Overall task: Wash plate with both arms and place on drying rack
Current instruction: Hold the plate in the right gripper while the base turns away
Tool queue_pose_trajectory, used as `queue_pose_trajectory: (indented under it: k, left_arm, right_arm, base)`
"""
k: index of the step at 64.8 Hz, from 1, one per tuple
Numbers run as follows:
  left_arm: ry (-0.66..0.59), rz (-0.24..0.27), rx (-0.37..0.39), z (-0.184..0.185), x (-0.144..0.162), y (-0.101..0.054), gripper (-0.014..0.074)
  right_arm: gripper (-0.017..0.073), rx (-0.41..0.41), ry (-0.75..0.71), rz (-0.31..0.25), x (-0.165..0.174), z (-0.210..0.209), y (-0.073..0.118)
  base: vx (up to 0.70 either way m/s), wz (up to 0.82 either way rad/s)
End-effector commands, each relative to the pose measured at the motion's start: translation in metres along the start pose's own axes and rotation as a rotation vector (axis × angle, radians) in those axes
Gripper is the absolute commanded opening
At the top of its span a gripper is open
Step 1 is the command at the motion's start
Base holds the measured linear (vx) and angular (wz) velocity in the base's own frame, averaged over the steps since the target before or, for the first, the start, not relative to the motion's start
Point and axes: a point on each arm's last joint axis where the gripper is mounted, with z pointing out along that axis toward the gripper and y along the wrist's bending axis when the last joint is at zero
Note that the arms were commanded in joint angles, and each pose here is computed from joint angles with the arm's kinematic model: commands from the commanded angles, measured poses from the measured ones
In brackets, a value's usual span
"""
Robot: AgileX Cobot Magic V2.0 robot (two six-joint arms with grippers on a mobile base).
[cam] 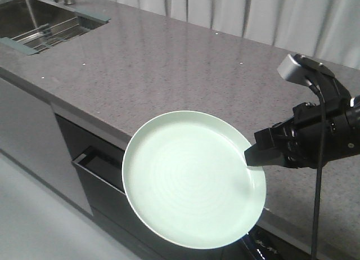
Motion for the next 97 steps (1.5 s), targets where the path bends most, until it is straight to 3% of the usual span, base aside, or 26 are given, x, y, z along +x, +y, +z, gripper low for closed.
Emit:
queue_pose_trajectory:
  k: [1, 97]
  left_arm:
    - [-0.116, -0.017, 0.015, -0.0025, -0.0165, -0.0016, -0.0006]
    - [-0.116, -0.017, 0.015, -0.0025, -0.0165, -0.0016, -0.0006]
  right_arm:
    - [-0.0008, -0.031, -0.086, -0.010, -0.0060, -0.0116, 0.0100]
    - [-0.0008, -0.033, -0.082, -0.009, -0.0057, -0.0116, 0.0101]
  base:
    - [-0.09, 0.49]
    - [-0.08, 0.46]
